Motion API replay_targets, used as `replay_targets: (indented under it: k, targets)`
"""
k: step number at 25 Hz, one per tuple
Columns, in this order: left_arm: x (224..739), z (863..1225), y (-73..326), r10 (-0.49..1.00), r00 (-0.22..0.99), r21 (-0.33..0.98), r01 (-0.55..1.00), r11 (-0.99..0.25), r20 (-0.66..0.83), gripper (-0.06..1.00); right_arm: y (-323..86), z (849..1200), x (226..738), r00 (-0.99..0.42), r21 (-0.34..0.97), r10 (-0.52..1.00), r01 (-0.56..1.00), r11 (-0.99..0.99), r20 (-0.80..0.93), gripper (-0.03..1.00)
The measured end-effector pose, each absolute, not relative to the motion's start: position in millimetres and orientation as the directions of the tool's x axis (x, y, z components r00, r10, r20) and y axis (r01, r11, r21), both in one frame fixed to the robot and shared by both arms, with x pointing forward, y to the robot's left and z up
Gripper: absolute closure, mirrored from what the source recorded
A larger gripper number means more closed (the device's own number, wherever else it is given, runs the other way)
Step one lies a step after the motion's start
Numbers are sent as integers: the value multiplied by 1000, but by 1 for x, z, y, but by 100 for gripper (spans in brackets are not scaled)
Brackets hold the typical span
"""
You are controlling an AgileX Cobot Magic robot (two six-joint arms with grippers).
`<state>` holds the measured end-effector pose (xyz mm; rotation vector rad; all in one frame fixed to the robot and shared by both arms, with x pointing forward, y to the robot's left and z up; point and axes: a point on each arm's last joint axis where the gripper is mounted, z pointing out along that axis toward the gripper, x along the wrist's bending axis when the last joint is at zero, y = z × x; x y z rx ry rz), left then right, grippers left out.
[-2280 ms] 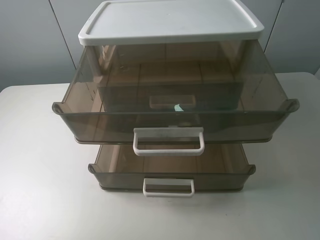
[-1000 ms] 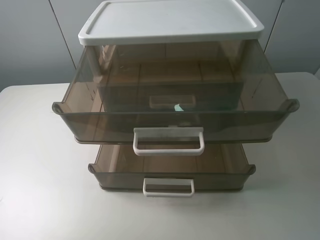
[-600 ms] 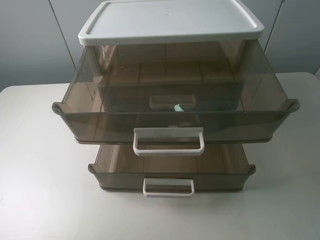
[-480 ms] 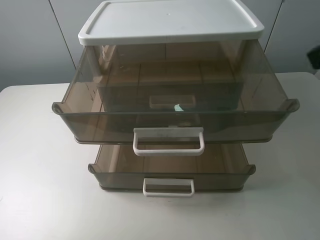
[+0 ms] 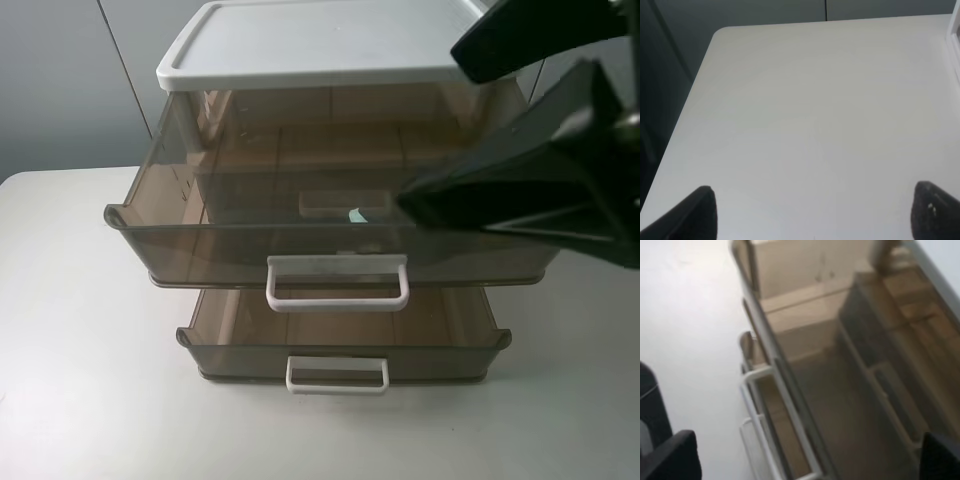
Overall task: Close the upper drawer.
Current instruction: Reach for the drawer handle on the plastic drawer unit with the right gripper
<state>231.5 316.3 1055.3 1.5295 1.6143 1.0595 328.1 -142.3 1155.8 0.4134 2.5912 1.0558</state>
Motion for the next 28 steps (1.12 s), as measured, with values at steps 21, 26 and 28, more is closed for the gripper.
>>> replay_targets:
  k: [21, 26, 28]
  targets:
    - [231, 1055, 316, 994, -93, 891, 454, -15, 64, 20, -64, 1091, 325, -974, 504, 220, 216, 836, 53, 30]
    - [231, 1055, 316, 994, -93, 891, 454, -15, 64, 20, -56, 1075, 333, -977, 438, 212, 195, 878, 10, 30]
    - [231, 1055, 316, 994, -93, 891, 454, -15, 64, 20, -55, 1069, 337, -978, 410, 204, 174, 895, -31, 30]
